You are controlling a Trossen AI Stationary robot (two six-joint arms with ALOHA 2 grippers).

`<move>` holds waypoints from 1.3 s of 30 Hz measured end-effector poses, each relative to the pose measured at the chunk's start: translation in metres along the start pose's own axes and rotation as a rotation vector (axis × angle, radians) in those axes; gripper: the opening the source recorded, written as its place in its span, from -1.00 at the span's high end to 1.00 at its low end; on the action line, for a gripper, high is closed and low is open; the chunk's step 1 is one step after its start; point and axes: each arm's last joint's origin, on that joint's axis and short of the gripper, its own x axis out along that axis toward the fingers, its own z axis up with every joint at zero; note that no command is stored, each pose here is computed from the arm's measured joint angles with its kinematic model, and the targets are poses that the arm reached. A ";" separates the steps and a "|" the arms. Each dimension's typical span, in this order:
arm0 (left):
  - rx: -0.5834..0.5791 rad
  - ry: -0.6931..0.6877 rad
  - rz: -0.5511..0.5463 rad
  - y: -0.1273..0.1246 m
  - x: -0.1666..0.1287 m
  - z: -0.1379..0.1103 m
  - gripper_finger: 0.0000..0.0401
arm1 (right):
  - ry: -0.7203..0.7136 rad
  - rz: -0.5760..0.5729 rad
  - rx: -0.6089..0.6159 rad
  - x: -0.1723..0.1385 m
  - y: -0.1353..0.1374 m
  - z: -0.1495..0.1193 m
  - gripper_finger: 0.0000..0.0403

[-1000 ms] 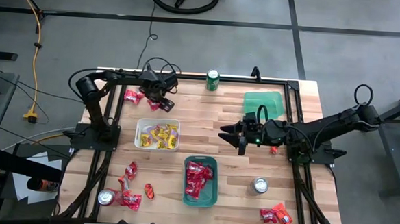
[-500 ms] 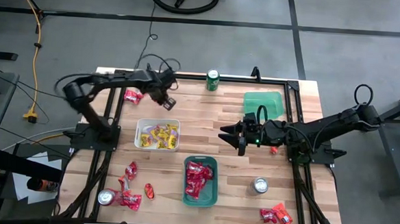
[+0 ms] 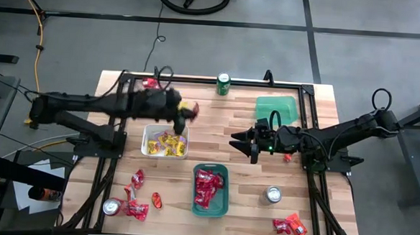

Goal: Sort candy
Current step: Put the red candy pack into the green bin

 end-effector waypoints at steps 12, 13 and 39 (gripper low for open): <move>0.155 -0.007 -0.258 -0.115 -0.002 -0.074 1.00 | -0.062 0.073 -0.036 -0.001 0.006 0.007 -0.06; 0.165 0.005 -0.267 -0.120 0.003 -0.081 1.00 | -0.071 0.081 -0.047 -0.001 0.007 0.008 -0.06; 0.234 0.157 -0.364 -0.128 0.057 -0.119 0.07 | -0.086 0.094 -0.064 -0.001 0.009 0.010 -0.06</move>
